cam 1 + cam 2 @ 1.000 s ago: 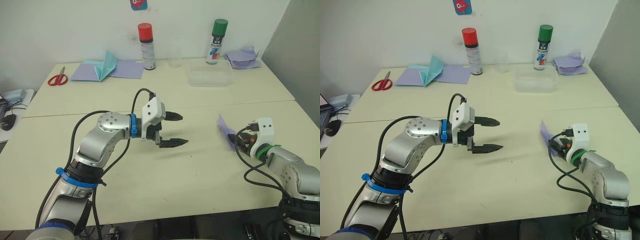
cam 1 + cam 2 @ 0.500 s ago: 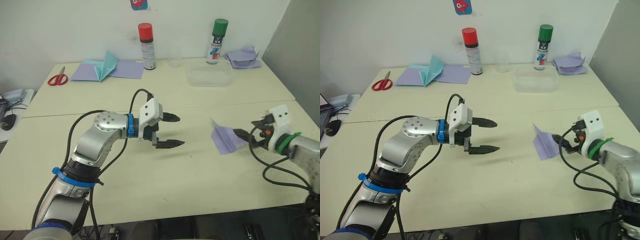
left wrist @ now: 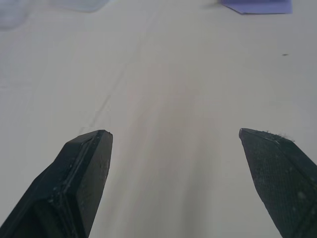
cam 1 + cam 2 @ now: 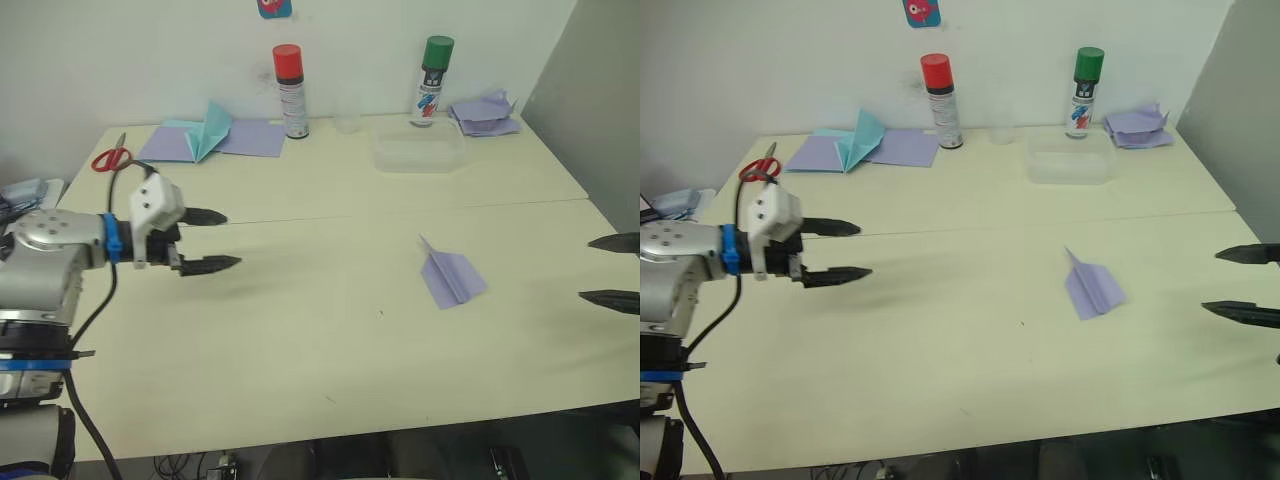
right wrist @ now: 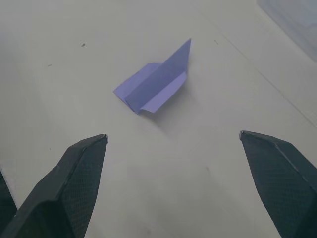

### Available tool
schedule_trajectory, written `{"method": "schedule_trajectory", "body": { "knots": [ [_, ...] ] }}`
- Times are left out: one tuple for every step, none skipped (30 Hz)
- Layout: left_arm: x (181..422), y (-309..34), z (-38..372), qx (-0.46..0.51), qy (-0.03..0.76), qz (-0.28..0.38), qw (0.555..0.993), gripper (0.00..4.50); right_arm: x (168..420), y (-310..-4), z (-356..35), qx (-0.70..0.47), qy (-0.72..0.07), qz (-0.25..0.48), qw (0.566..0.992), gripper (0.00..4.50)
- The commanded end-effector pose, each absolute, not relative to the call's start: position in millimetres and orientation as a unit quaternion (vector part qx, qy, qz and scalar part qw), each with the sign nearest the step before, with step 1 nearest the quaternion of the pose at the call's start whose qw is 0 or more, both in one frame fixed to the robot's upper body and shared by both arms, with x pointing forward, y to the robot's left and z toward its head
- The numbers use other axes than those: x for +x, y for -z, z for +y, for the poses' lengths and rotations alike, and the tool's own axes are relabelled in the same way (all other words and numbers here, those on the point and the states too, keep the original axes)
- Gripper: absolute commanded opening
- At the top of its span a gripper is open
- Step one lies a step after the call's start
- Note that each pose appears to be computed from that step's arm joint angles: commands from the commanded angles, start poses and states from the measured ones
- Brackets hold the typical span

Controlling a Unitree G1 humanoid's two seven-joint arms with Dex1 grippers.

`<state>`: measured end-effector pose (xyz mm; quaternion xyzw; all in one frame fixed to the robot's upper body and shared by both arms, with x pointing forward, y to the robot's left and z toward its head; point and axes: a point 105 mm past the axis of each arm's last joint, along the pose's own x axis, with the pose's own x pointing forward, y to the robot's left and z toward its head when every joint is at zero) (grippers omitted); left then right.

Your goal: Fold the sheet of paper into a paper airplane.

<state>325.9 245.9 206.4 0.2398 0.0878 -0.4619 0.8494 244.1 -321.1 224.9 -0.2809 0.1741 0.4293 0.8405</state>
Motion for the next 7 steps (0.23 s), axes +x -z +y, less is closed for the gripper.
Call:
{"method": "schedule_trajectory", "body": {
  "knots": [
    [326.1,-211.5,248.9,0.266,0.439,0.074,0.855,4.50,252.2,-238.8,-317.0,-0.310,-0.424,0.144,0.839,4.46],
    [326.2,-210.4,246.6,0.269,0.440,0.072,0.854,4.50,255.4,-238.8,-315.4,-0.309,-0.424,0.140,0.840,4.46],
    [326.5,-210.5,244.6,0.270,0.440,0.068,0.854,4.50,257.8,-238.5,-314.0,-0.308,-0.425,0.137,0.840,4.46],
    [327.2,-211.3,243.4,0.267,0.439,0.064,0.855,4.50,259.3,-238.0,-312.8,-0.305,-0.427,0.136,0.841,4.46],
    [327.9,-211.8,242.9,0.265,0.438,0.062,0.857,4.50,260.5,-237.6,-311.6,-0.303,-0.429,0.134,0.840,4.46],
    [328.2,-212.3,243.0,0.264,0.437,0.060,0.857,4.50,261.0,-237.2,-310.4,-0.302,-0.431,0.134,0.840,4.46],
    [328.8,-212.5,243.5,0.269,0.434,0.060,0.858,4.50,261.4,-236.8,-309.5,-0.301,-0.432,0.133,0.839,4.46]
  ]
}}
